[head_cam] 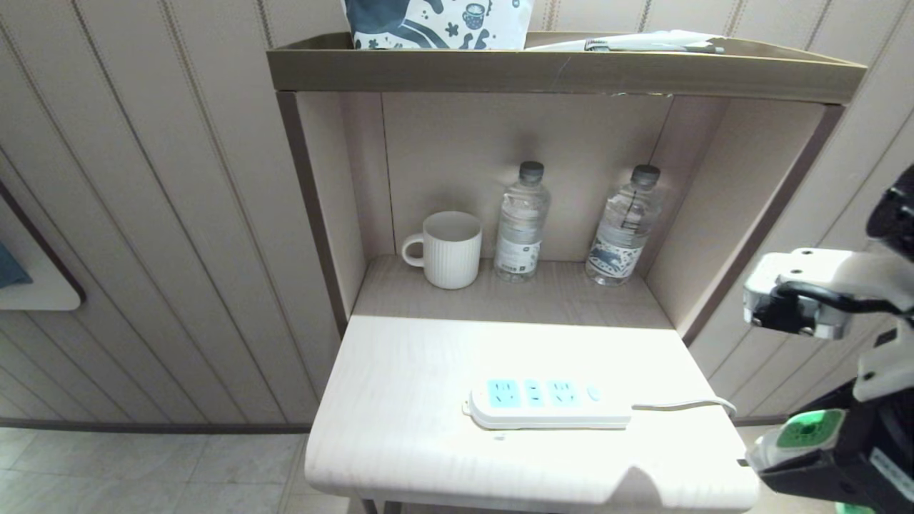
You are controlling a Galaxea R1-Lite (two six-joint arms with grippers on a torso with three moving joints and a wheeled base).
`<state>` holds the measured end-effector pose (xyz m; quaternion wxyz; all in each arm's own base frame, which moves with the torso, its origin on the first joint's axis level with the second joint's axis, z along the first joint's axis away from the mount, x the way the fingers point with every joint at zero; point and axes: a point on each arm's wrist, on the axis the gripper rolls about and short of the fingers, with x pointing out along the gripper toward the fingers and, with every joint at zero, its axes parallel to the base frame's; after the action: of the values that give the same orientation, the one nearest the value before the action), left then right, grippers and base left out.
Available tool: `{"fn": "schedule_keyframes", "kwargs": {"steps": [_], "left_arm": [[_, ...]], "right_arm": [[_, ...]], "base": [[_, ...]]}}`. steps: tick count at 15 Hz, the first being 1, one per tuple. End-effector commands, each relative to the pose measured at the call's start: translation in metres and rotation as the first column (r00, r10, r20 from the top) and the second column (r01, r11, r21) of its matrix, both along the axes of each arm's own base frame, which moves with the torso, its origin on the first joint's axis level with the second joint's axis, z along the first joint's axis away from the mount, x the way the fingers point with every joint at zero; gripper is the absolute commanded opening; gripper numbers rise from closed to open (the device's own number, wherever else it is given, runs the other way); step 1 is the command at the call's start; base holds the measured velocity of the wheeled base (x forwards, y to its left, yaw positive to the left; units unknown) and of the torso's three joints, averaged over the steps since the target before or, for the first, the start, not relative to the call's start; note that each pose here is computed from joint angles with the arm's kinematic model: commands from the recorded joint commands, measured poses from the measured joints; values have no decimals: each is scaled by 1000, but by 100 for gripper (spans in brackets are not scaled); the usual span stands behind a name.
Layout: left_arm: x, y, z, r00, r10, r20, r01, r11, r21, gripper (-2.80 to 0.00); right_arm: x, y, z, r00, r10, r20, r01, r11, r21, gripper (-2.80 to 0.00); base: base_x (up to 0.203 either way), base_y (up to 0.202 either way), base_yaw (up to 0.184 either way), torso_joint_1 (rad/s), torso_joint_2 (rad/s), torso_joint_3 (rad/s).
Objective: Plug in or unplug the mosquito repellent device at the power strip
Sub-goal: Insert the plug into the socket
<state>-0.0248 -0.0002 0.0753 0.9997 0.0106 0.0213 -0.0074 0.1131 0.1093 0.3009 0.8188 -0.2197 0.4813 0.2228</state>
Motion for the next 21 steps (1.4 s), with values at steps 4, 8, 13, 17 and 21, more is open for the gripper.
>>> {"fn": "schedule_keyframes", "kwargs": {"steps": [4, 8, 13, 17, 21], "left_arm": [[0, 0, 0, 1000, -1, 0, 1, 1000, 0, -280], [0, 0, 0, 1000, -1, 0, 1, 1000, 0, -280], [0, 0, 0, 1000, -1, 0, 1, 1000, 0, -280], [0, 0, 0, 1000, -1, 0, 1, 1000, 0, -280], [0, 0, 0, 1000, -1, 0, 1, 1000, 0, -280]], "right_arm": [[6, 2, -3, 1000, -25, 6, 25, 999, 22, -280], [7, 4, -11, 1000, -9, -22, 10, 999, 36, -280], [-3, -4, -1, 999, -17, 43, 13, 994, 106, -280], [-2, -2, -1, 998, -15, 67, 8, 994, 106, -280], [2, 2, -9, 996, -25, 83, 17, 996, 87, -280]], "base": [[0, 0, 0, 0, 0, 0], [0, 0, 0, 0, 0, 0], [0, 0, 0, 0, 0, 0], [0, 0, 0, 0, 0, 0], [0, 0, 0, 0, 0, 0]]}}
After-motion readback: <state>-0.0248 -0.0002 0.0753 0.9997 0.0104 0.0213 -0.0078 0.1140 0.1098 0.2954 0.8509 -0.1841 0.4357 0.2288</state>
